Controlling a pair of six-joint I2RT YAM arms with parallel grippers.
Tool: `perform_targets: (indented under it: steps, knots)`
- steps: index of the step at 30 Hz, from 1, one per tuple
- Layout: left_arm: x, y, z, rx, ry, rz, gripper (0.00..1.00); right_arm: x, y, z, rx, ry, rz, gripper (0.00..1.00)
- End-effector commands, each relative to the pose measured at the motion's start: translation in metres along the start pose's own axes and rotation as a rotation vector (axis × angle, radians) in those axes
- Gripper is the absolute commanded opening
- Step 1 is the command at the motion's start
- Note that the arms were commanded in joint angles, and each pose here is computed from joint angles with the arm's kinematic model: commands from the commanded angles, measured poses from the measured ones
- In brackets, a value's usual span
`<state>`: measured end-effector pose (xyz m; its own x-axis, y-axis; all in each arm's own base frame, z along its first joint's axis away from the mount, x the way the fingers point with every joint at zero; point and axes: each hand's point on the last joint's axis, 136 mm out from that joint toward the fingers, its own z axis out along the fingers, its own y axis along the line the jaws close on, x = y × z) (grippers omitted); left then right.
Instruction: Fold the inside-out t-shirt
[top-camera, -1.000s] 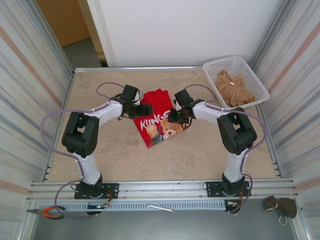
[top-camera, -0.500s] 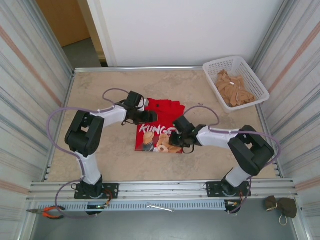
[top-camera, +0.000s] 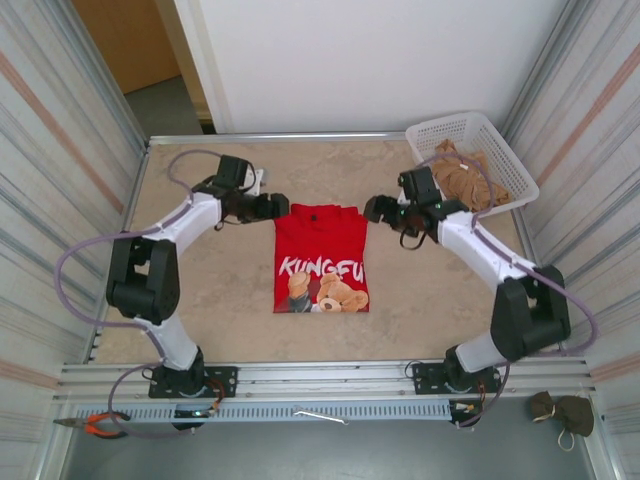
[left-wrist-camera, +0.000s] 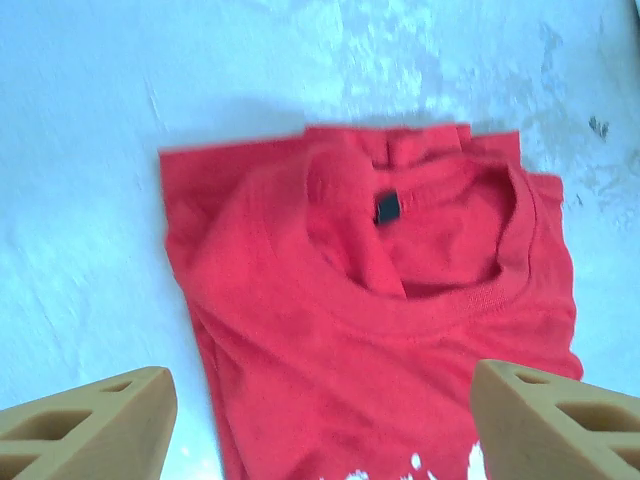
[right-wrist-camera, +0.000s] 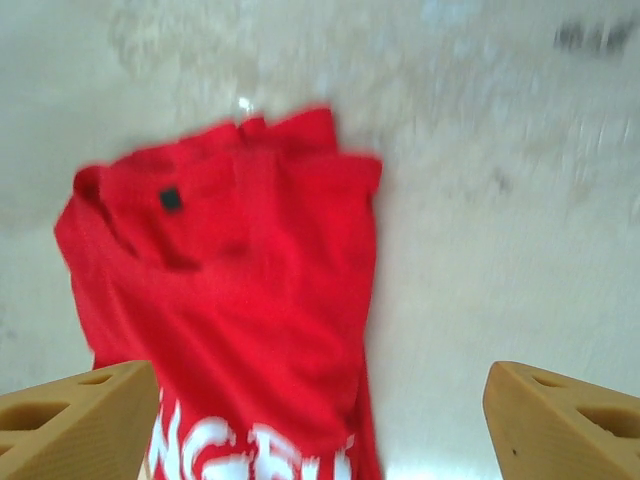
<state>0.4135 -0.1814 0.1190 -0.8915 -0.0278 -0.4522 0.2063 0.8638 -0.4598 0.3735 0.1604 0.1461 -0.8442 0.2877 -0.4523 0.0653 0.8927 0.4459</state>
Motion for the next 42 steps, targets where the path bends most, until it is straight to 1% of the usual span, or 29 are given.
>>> perform_targets:
  steps: [1,6,12,16,23,27,28,32,36,38,40,42]
  knots:
    - [0.012,0.014,0.019,-0.051,0.114,0.091,0.78,0.006,-0.006,0.035,0.020,0.114,-0.095,0.85]
    - [0.007,0.027,0.037,-0.080,0.142,0.120,0.78,-0.001,-0.005,0.076,0.022,0.160,-0.084,0.85]
    - [0.010,0.031,0.052,-0.058,0.157,0.108,0.79,0.007,-0.008,0.108,0.040,0.203,-0.073,0.86]
    - [0.013,0.031,0.060,-0.038,0.166,0.091,0.79,0.012,0.000,0.123,0.031,0.224,-0.081,0.85]
    - [0.020,0.035,0.075,-0.015,0.182,0.054,0.79,0.030,0.024,0.141,-0.018,0.262,-0.088,0.83]
    - [0.022,0.030,0.080,0.024,0.182,0.034,0.77,0.038,0.035,0.147,-0.047,0.276,-0.087,0.79]
    - [0.022,0.028,0.081,0.035,0.179,0.031,0.77,0.037,0.036,0.147,-0.053,0.275,-0.086,0.77]
    - [0.024,0.018,0.083,0.083,0.173,0.023,0.66,0.035,0.039,0.151,-0.081,0.264,-0.065,0.67]
    - [0.029,0.004,0.083,0.115,0.162,0.037,0.55,0.033,0.039,0.154,-0.089,0.259,-0.057,0.63]
    - [0.031,0.003,0.083,0.112,0.158,0.035,0.49,0.033,0.037,0.156,-0.086,0.261,-0.048,0.61]
    - [0.034,0.005,0.086,0.113,0.162,0.019,0.43,0.033,0.034,0.158,-0.082,0.265,-0.037,0.57]
    - [0.039,0.008,0.089,0.106,0.170,0.006,0.41,0.035,0.031,0.161,-0.079,0.272,-0.025,0.52]
